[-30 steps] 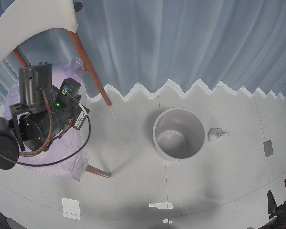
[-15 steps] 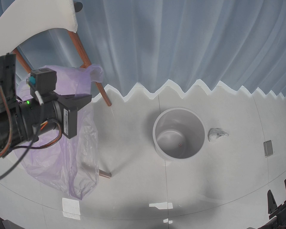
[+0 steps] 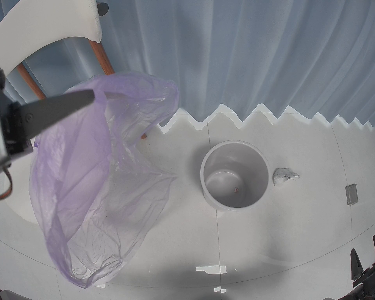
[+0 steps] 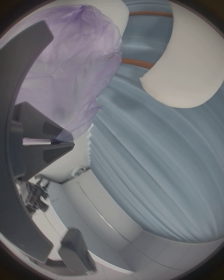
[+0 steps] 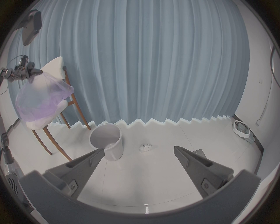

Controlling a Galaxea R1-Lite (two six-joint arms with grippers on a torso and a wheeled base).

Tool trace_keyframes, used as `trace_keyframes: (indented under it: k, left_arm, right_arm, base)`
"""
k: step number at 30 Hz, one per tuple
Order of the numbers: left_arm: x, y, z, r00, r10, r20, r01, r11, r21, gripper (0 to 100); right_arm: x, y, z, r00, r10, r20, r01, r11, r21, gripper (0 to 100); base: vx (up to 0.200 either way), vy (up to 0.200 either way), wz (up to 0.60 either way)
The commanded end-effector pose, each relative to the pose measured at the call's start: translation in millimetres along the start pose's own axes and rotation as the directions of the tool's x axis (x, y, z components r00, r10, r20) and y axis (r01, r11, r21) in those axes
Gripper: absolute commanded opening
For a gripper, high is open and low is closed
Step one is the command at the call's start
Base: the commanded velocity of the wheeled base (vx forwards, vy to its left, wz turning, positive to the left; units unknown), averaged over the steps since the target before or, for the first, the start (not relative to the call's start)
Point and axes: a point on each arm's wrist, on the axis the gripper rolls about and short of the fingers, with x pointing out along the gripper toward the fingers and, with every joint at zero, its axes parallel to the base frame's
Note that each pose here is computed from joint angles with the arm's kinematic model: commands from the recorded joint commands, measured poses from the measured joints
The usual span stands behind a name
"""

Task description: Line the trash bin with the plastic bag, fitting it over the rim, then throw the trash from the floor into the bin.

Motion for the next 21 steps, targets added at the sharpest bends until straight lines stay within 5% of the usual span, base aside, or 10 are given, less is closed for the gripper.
trace_keyframes:
  k: [1, 13, 21]
  left_arm:
    - [-21, -5, 2, 0.994, -0.086, 0.068, 0.090, 0.995, -0.048, 0]
    - [14, 7, -18, 0.968, -0.253, 0.002, 0.250, 0.954, -0.168, 0]
    - [61, 24, -22, 0.937, -0.349, 0.005, 0.346, 0.926, -0.151, 0]
  right_arm:
    - [0, 0, -4, 1.000, 0.000, 0.002, 0.000, 1.000, 0.000, 100]
    - [0, 0, -4, 1.000, 0.000, 0.002, 0.000, 1.000, 0.000, 100]
    - [0, 0, -4, 1.000, 0.000, 0.002, 0.000, 1.000, 0.000, 100]
  base:
    - [0.000, 0.000, 0.00]
    - [0.000, 0.000, 0.00]
    - [0.000, -0.200, 0.00]
